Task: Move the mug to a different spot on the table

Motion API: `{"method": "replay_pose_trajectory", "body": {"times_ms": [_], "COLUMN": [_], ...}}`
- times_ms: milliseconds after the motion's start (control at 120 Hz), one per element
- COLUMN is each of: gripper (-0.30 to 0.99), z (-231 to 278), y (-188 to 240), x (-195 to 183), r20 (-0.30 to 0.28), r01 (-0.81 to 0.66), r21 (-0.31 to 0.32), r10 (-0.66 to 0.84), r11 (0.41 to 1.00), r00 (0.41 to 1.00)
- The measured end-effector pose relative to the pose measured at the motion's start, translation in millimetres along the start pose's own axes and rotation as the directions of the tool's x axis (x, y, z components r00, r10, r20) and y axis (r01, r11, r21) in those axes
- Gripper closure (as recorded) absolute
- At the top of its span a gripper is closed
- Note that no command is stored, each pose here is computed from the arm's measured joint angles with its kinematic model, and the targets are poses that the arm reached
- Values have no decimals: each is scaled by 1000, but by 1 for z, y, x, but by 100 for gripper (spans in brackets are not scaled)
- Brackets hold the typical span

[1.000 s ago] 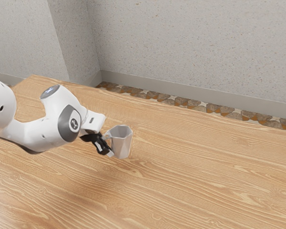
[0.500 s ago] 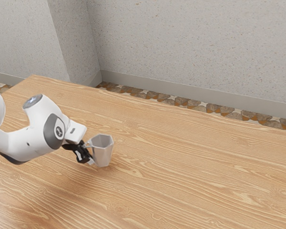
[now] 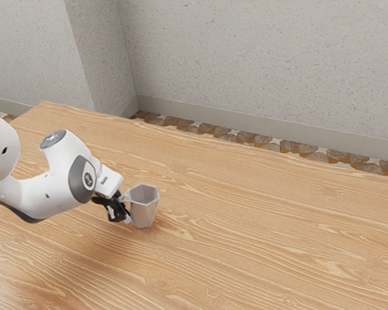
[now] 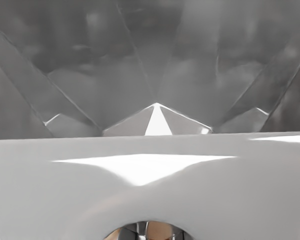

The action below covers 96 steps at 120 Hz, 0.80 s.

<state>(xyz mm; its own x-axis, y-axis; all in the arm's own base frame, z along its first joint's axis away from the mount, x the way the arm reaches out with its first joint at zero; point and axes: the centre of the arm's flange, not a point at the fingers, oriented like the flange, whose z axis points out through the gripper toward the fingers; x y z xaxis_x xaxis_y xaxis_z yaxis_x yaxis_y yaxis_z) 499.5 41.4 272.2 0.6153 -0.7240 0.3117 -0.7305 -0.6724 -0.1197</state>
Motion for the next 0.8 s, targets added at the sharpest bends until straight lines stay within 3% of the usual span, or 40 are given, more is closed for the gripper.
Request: {"method": "replay_pose_trajectory", "body": {"times_ms": [375,658,800], "gripper": [75,31,16], "z": [7,11,5], "y": [1,1,-4], "x": [-1,-6,-10], "r20": [7,11,6], "r01": [-27,-31,-23], "r21": [-9,-30,-27], "r10": [28,31,23], "r11": [1000,999,999], "r00": [1000,999,1000]}}
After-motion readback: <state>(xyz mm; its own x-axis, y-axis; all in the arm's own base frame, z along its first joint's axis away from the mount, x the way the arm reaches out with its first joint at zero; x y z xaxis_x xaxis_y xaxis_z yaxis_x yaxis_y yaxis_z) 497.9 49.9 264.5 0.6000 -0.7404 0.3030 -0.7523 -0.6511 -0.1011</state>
